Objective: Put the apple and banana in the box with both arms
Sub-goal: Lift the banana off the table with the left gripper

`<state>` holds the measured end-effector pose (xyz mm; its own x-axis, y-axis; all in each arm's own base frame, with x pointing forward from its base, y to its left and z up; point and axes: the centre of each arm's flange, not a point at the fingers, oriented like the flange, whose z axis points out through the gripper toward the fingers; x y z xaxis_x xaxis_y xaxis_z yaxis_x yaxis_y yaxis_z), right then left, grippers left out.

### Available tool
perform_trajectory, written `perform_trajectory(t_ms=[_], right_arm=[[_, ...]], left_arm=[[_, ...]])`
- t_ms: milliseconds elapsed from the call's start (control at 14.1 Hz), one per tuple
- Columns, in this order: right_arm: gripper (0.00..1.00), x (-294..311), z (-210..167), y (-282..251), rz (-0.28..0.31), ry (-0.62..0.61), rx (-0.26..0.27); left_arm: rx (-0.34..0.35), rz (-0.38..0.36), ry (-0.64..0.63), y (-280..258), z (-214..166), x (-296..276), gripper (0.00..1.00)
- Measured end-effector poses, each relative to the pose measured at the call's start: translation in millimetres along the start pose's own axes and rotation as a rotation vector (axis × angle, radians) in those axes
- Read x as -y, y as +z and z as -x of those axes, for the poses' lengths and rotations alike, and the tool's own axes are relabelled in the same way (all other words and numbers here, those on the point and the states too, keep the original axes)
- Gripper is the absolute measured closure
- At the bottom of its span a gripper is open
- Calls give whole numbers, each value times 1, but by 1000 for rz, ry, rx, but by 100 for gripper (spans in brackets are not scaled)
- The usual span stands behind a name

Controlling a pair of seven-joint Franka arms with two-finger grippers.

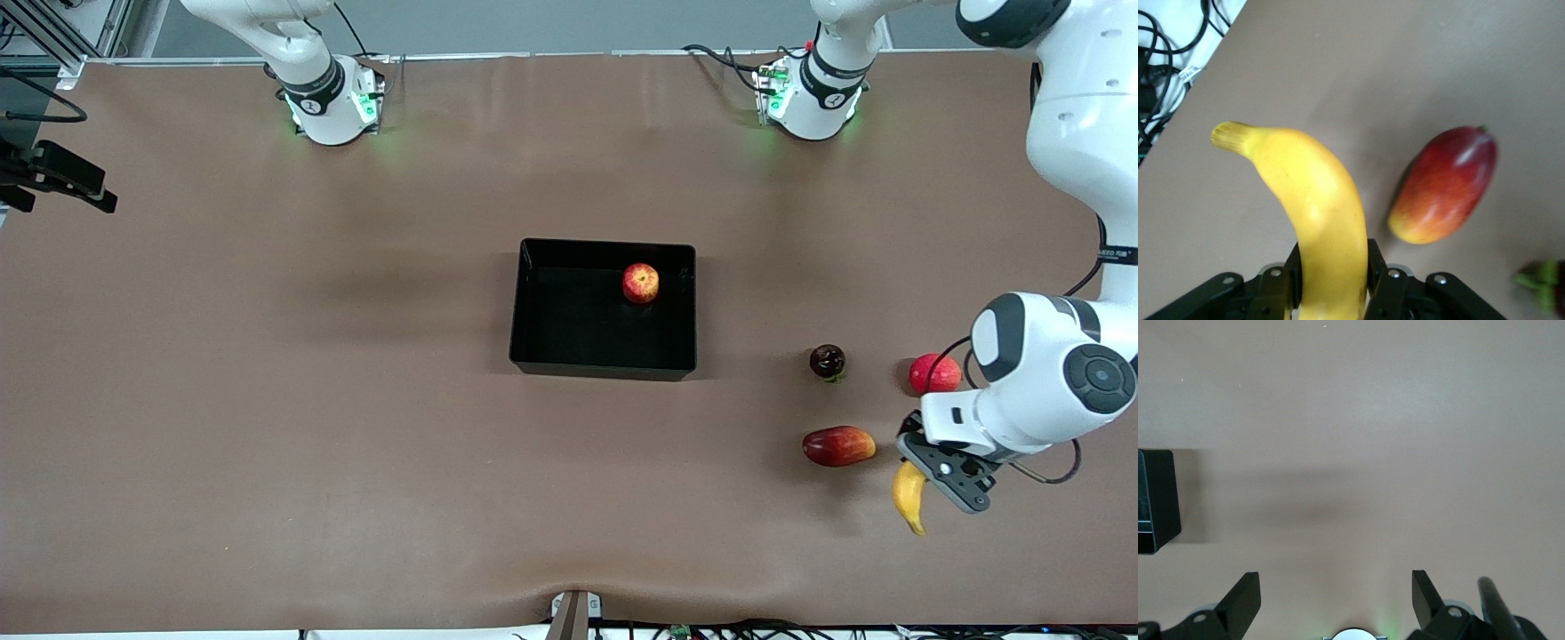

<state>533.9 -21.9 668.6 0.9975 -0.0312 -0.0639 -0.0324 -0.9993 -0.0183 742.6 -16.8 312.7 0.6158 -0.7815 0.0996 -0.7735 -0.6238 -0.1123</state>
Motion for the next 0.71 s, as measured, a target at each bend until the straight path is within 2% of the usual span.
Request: perform_trajectory(t_ms=[283,708], right_arm=[[0,0,0,0,0,0,0],[0,-1,0,0,0,2,1]], left_arm=[[47,18,-134,-27,-54,-58,62],[46,29,-398,-36,-129,-153,62]])
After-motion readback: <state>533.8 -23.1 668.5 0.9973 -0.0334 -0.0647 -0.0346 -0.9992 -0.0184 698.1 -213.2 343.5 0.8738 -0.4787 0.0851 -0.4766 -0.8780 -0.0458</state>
